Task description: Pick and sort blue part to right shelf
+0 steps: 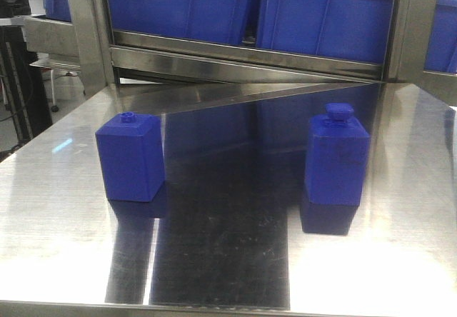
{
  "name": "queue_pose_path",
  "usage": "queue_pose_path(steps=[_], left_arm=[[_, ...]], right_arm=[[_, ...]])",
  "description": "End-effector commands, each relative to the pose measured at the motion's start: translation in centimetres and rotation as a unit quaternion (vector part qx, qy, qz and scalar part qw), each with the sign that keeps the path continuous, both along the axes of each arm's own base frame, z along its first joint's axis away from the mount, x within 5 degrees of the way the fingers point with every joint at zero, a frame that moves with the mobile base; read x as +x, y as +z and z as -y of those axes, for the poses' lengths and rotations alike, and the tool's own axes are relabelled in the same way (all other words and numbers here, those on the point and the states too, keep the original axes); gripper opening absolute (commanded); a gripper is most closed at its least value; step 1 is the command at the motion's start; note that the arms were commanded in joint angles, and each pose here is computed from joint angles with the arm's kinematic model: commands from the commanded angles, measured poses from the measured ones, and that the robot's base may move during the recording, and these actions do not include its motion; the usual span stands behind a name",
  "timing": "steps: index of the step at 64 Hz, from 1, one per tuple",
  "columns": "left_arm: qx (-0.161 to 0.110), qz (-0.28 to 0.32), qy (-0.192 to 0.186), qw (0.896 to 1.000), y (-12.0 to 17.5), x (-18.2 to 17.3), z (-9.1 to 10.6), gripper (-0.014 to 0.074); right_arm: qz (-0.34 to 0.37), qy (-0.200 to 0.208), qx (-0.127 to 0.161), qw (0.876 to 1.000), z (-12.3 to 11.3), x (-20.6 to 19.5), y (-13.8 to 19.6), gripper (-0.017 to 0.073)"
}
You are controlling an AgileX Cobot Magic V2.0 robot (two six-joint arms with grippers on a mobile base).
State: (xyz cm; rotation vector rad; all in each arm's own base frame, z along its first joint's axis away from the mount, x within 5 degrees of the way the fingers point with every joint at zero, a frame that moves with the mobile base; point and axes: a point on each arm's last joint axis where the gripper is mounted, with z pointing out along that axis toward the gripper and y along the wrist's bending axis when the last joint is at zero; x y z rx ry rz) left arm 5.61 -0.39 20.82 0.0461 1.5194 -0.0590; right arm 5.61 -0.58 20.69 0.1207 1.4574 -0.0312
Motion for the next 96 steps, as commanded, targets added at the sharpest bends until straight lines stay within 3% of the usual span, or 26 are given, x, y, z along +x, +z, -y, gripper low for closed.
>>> queue_pose_path(steps=[1,77,83,92,96], left_arm=[[-0.011,0.043,0.003,0.999,0.1,-0.1,-0.1,0.0124],[-0.011,0.043,0.003,0.999,0.1,-0.1,-0.1,0.0124],[-0.011,0.043,0.003,0.999,0.1,-0.1,-0.1,0.0124],[-0.011,0.043,0.003,0.999,0.1,-0.1,-0.1,0.0124],[-0.011,0.043,0.003,0.999,0.1,-0.1,-0.1,0.0124]], right_arm=[[0.063,-0.002,-0.007,0.998,0.0,-0.5,1.6,0.0013],[0.063,-0.002,-0.007,0.998,0.0,-0.5,2.2,0.0013],[0.036,-0.003,-0.028,0.999,-0.1,-0.5,3.1,0.0013],[0.002,-0.012,-0.088,0.996,0.0,-0.1,5.3,0.0013],[0.001,-0.013,-0.098,0.995,0.0,0.2,6.2,0.0013]])
